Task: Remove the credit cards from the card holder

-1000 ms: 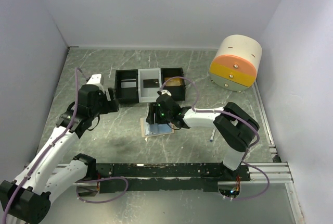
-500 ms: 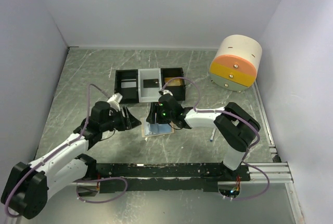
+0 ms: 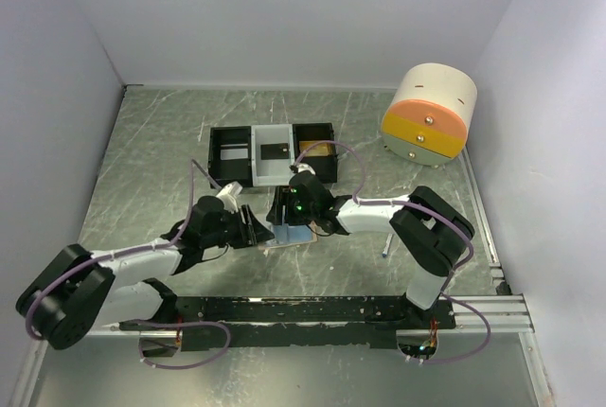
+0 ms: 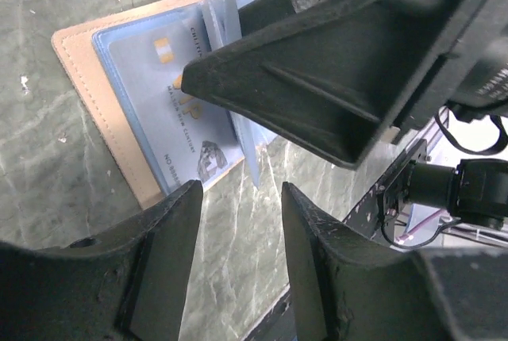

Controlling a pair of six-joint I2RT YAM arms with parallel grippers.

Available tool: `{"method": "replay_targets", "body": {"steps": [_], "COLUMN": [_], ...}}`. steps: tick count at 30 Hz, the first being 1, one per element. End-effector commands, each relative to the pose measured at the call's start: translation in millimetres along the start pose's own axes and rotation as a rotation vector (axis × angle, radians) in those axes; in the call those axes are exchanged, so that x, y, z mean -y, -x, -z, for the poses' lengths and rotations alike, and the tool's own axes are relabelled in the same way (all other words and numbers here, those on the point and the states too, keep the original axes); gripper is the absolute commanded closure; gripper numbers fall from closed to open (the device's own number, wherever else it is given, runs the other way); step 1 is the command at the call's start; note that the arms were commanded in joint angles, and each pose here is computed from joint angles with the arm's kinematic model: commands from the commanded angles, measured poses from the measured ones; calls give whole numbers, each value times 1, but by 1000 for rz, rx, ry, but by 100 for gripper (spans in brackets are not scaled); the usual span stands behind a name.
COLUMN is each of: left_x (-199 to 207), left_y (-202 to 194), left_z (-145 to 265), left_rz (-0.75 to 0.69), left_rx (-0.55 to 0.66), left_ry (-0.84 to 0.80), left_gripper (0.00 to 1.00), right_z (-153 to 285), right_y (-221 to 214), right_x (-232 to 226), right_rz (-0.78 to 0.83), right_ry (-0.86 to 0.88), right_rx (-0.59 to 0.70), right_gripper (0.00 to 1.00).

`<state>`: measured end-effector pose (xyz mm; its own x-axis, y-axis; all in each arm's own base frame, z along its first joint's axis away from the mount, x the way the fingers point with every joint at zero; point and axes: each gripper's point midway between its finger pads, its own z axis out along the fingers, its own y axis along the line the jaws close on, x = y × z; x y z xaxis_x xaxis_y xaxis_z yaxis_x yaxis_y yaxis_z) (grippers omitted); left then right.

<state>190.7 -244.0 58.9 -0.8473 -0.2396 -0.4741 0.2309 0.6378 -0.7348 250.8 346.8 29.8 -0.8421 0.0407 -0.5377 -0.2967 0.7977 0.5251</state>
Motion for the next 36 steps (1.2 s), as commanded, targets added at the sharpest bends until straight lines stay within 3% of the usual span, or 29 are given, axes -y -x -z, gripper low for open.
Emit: {"method": "replay_targets", "body": {"steps": [1,6,15,24,36], "left_x": [22,30,29,38,51], "left_y": [21,22,17,13,17], "left_z": [-10,-15,-25,-35,-42], "left_rz": [9,2,-1,-16,-70], "left_rx": [94,100,59,30,21], "left_ry": [-101,-140,-141,-172,-182], "left_gripper": [45,51,70,61,46], "right_z": [5,4,9,20,45], "right_y": [-37,-37,-29,-10,18], "right_x": [28,25,15,3,31], "right_rz": [-14,-17,-12,0,-38], "right_ry": [-85,-75,-41,-18,-130], "right_rx": [-118,-119,-106,-70,36], "right_gripper": [42,42,41,27,21]}}
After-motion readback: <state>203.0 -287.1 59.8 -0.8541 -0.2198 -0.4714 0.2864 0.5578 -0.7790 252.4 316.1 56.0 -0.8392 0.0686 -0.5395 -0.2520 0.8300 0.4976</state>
